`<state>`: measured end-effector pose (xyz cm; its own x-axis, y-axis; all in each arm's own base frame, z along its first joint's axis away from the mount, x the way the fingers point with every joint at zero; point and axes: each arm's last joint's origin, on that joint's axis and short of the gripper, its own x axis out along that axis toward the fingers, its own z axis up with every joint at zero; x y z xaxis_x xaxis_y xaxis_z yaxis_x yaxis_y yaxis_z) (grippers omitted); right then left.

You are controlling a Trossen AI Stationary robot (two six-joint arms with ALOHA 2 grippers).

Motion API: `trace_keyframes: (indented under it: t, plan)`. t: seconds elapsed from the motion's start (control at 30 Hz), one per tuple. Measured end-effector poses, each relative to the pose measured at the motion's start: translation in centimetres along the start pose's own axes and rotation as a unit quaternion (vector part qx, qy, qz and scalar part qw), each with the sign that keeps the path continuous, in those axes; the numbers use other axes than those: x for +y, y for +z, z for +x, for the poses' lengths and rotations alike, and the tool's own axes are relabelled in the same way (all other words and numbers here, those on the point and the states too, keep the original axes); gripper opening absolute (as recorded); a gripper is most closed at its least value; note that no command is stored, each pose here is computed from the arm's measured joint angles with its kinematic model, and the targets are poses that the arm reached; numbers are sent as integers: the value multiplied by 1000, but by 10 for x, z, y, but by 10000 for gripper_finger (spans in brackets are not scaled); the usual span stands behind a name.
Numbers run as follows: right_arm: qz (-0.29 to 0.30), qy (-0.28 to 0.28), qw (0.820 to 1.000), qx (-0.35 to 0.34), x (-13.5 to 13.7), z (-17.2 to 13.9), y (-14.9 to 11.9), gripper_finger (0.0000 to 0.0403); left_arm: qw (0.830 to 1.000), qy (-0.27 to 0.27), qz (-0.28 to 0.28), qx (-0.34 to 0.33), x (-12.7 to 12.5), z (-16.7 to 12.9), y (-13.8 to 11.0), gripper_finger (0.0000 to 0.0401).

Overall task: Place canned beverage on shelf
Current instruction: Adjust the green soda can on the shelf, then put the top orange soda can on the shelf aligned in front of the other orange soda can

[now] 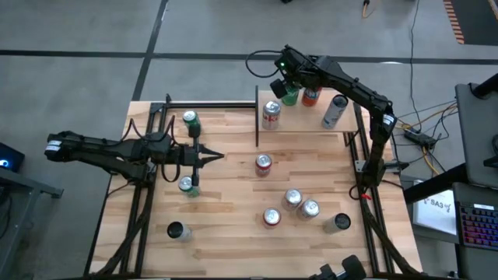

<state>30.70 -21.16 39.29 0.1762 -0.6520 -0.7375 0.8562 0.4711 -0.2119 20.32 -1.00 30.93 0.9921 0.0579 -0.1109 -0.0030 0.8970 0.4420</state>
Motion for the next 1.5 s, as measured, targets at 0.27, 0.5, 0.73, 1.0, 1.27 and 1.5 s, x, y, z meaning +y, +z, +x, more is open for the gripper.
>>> trace_keyframes:
  t: [0.27,0.5,0.73,1.0,1.27,1.5]
  plan:
    - [0,19,1000,-8,11,-11,-2,9,1000,0,2,0,0,0,0,0]
    - [-10,14,1000,6,18,-8,-7,9,1000,-1,2,1,0,0,0,0]
    - [-10,5,1000,24,18,-5,-12,9,1000,-1,2,2,0,0,0,0]
    - [-14,6,1000,23,20,-5,-12,9,1000,-1,2,2,0,0,0,0]
    - [-22,10,1000,-15,24,-33,-12,9,1000,-1,1,2,0,0,0,0]
    - [-53,59,996,-42,44,-77,-29,9,1000,0,-18,-1,0,0,1,0]
